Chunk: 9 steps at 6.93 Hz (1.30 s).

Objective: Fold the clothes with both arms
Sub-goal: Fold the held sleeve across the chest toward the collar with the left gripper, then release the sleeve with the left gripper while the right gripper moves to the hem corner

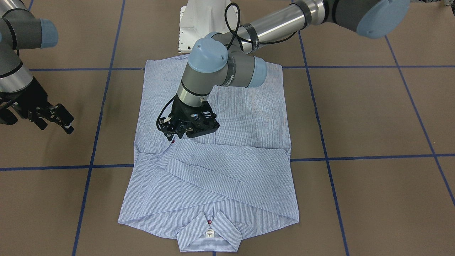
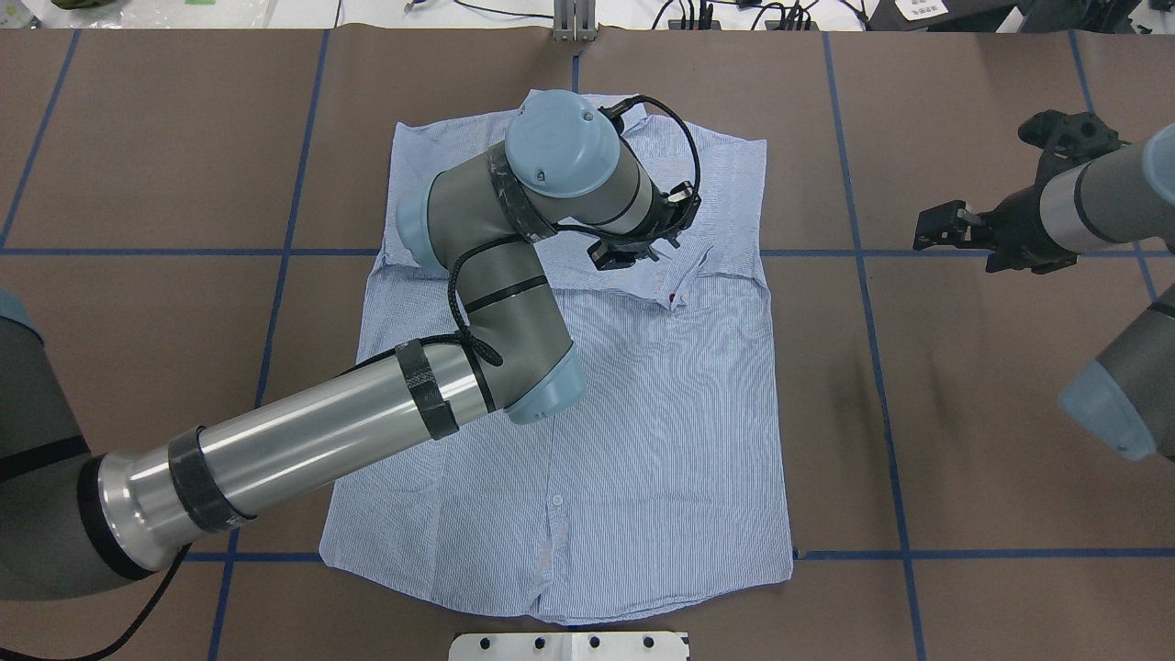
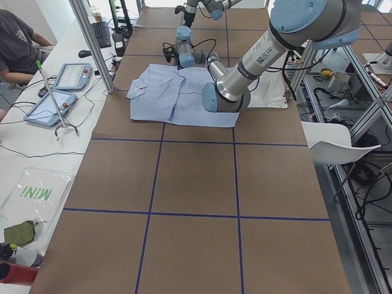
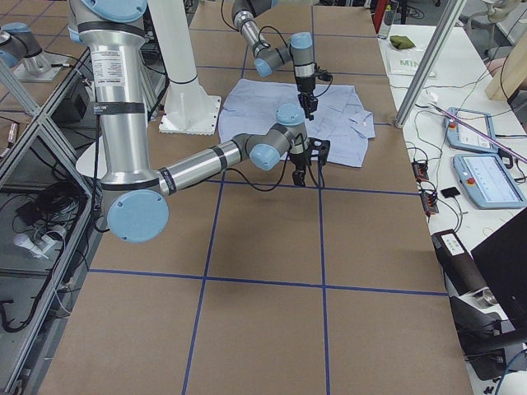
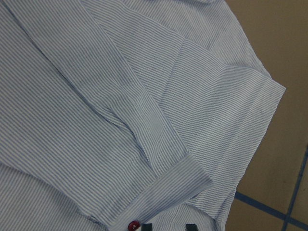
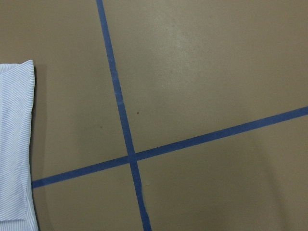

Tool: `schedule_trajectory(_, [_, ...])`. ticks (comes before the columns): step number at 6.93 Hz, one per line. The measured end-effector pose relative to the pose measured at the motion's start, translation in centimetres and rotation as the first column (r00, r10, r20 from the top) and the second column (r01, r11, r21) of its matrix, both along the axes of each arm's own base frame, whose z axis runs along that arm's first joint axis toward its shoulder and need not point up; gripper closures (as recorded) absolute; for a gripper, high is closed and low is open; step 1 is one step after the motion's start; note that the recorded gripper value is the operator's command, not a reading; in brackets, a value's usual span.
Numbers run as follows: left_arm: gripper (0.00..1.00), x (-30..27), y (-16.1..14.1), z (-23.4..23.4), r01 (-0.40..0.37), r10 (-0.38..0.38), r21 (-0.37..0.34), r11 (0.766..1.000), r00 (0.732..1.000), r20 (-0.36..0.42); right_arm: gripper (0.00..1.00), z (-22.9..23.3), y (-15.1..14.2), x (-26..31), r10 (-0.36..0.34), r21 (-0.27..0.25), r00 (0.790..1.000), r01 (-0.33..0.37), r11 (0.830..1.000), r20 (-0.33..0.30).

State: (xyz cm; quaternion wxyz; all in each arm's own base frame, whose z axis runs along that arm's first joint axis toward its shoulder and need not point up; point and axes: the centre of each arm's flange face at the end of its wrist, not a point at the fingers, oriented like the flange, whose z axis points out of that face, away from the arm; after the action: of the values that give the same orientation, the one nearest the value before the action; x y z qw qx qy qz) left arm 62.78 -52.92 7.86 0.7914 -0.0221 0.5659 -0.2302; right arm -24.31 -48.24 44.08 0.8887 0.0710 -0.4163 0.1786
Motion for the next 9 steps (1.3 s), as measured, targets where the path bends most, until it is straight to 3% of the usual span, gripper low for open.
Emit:
schedule_trajectory(2, [0.01,-1.5,0.8,0.7,-0.005,0.005,0.024,1.0,1.0,-0.013,0.0,-1.3,2.6,-1.2,-0.017,-0.021,0.999,0.018,1.0,0.036])
schedule_trajectory(3, [0.01,-4.2,2.5,2.9,-0.018,0.02,0.068,0.998,0.999,-0.026,0.01,-2.8,5.4,-4.6,-0.024,-0.044,0.998,0.027,0.999,0.057])
schedule_trajectory(5, [0.01,-10.7,6.4,8.5,-0.05,0.052,0.167,0.985,0.999,-0.01,0.03,-6.2,14.5,-13.9,0.059,-0.097,0.994,-0.05,0.994,0.09])
schedule_trajectory(7, [0.01,-14.9,8.6,12.8,-0.067,0.063,0.22,0.973,0.998,0.027,0.08,-7.4,25.3,-20.4,0.121,-0.202,0.984,-0.093,0.975,0.129])
schedule_trajectory(8, [0.01,-15.7,8.8,14.0,-0.067,0.059,0.223,0.973,0.997,0.041,0.11,-7.6,29.5,-22.0,0.139,-0.262,0.983,-0.103,0.96,0.124])
schedule_trajectory(9, [0.01,-15.9,8.9,14.7,-0.067,0.058,0.22,0.973,0.997,0.05,0.13,-7.4,32.0,-22.9,0.156,-0.307,0.985,-0.125,0.943,0.079])
